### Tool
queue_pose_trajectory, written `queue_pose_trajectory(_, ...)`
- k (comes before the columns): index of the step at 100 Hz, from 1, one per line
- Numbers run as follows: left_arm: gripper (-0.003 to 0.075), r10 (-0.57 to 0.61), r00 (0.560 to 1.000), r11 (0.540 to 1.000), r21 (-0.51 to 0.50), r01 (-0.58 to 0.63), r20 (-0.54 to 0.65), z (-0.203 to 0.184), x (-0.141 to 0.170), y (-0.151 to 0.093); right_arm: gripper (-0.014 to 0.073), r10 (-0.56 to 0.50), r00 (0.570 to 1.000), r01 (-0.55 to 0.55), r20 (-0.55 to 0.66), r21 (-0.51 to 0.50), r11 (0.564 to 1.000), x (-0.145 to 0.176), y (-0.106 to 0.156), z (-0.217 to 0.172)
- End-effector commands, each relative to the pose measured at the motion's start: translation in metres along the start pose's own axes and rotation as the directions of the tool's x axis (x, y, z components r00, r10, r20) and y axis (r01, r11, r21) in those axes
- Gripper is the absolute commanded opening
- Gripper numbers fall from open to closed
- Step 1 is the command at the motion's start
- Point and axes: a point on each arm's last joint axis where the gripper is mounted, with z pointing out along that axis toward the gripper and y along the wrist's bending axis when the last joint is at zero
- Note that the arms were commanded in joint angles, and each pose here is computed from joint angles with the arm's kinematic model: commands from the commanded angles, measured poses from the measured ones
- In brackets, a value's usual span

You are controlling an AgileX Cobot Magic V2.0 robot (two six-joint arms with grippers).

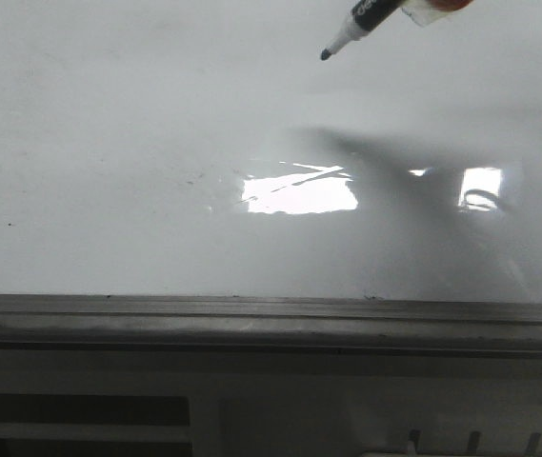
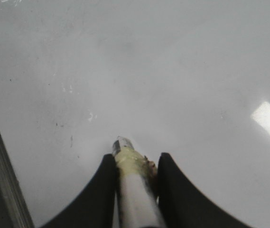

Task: Write number 6 on whiteboard

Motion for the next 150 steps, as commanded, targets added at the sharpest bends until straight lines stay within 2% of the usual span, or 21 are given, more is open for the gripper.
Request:
queue_pose_trajectory(1, -0.0019, -0.018, 0.999, 1.0, -0.018, 0.018, 0.03, 0.001, -0.009, 0.0, -0.0051, -0.004, 0.996, -0.005, 0.089, 0.092, 0.996, -0.015, -0.013, -0.003)
queue_pose_trajectory(19, -0.0019, -0.013, 0.999, 1.0, -0.024, 0.014, 0.033, 0.001, -0.01, 0.001, -0.0052, 0.062, 0.993, -0.069, 0.099, 0.073, 0.995, -0.016, -0.012, -0.005)
queue_pose_trajectory(28, -0.0019, -0.013, 0.999, 1.0, -0.019, 0.014, 0.03, 0.001, -0.009, 0.0, -0.0053, 0.19, 0.975, -0.192, 0.116, 0.008, 0.981, -0.019, -0.006, -0.015)
queue_pose_trajectory(36, -0.0019, -0.015, 0.999, 1.0, -0.018, 0.016, 0.03, 0.001, -0.009, 0.0, -0.0054, 0.344, 0.93, -0.334, 0.125, -0.094, 0.938, -0.023, 0.001, -0.026)
queue_pose_trajectory(41, -0.0019, -0.015, 0.999, 1.0, -0.018, 0.016, 0.03, 0.001, -0.009, 0.0, -0.0057, 0.378, 0.918, -0.36, 0.117, -0.151, 0.921, -0.025, 0.006, -0.034)
queue_pose_trajectory(49, -0.0019, -0.015, 0.999, 1.0, -0.024, 0.016, 0.033, 0.001, -0.01, 0.001, -0.0067, 0.37, 0.925, -0.342, 0.09, -0.228, 0.912, -0.025, 0.015, -0.045)
queue_pose_trajectory(56, -0.0019, -0.015, 0.999, 1.0, -0.026, 0.016, 0.034, 0.001, -0.01, 0.001, -0.0067, 0.354, 0.932, -0.325, 0.076, -0.255, 0.911, -0.024, 0.018, -0.051)
queue_pose_trajectory(71, -0.0019, -0.015, 0.999, 1.0, -0.026, 0.016, 0.034, 0.001, -0.01, 0.001, -0.0066, 0.257, 0.962, -0.238, 0.086, -0.193, 0.952, -0.022, 0.014, -0.052)
queue_pose_trajectory(150, -0.0019, -0.015, 0.999, 1.0, -0.026, 0.016, 0.034, 0.001, -0.01, 0.001, -0.0066, 0.231, 0.97, -0.213, 0.07, -0.199, 0.956, -0.02, 0.015, -0.053)
